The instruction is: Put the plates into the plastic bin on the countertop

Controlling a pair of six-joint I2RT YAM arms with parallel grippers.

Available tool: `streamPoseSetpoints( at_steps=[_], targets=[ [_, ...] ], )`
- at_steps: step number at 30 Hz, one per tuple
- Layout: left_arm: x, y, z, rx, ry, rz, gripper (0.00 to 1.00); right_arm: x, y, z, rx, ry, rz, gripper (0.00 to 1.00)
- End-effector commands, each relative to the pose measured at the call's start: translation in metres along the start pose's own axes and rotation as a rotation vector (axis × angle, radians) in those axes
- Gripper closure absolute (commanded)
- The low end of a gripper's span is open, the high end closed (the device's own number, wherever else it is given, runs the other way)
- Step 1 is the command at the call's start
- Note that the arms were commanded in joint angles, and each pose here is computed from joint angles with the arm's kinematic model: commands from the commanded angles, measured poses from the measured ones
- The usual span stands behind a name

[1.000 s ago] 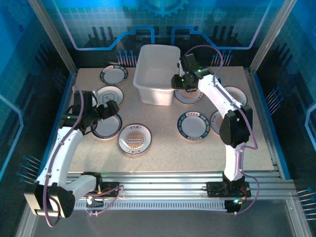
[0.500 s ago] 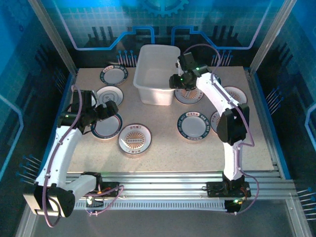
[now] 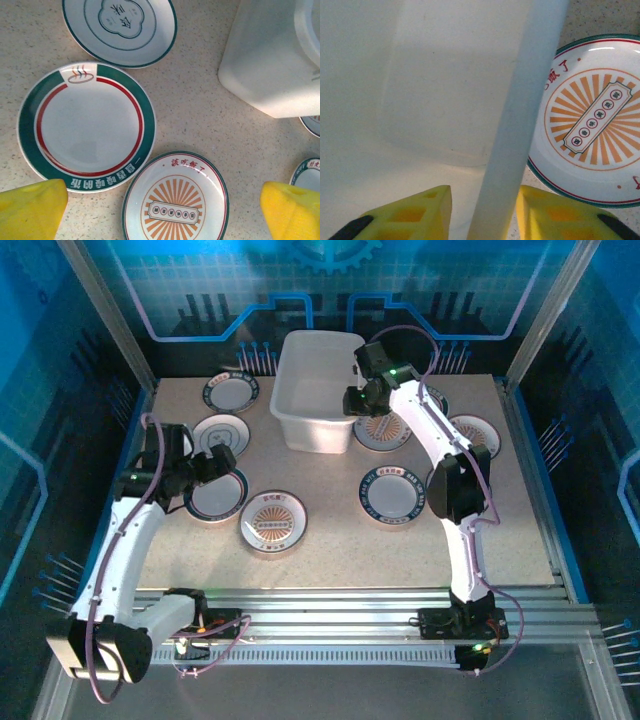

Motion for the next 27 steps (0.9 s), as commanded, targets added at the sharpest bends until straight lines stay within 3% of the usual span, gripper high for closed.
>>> streamPoseSetpoints(
  at_steps=[1, 7, 14, 27],
  targets=[
    [0.003, 0.012, 0.008, 0.039, -0.038, 0.046, 0.01, -0.006, 0.005, 0.009, 0.001, 0.027, 0.032, 0.66],
    [0.008, 0.025, 0.013, 0.072, -0.070, 0.090, 0.01, -0.011, 0.014, 0.017, 0.010, 0.024, 0.074, 0.76],
    [0.014, 0.050, 0.008, 0.145, -0.084, 0.150, 0.00, -0.025, 0.027, 0.034, 0.016, 0.037, 0.091, 0.76],
    [0.000, 0.085, -0.018, 0.221, 0.027, 0.270, 0.01, -0.087, 0.039, 0.068, 0.027, 0.020, 0.005, 0.78]
  ],
)
Point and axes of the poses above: each hand's point on the last joint's axis, 136 mm out from that joint toward the fingers, its own z axis back along the fingers, its own y axis along the line the jaws close on, x = y × z, the point moved 2 cm from there along z, back along the fingers, and after that the axes turned 15 degrees about z, right-handed, at the moved point
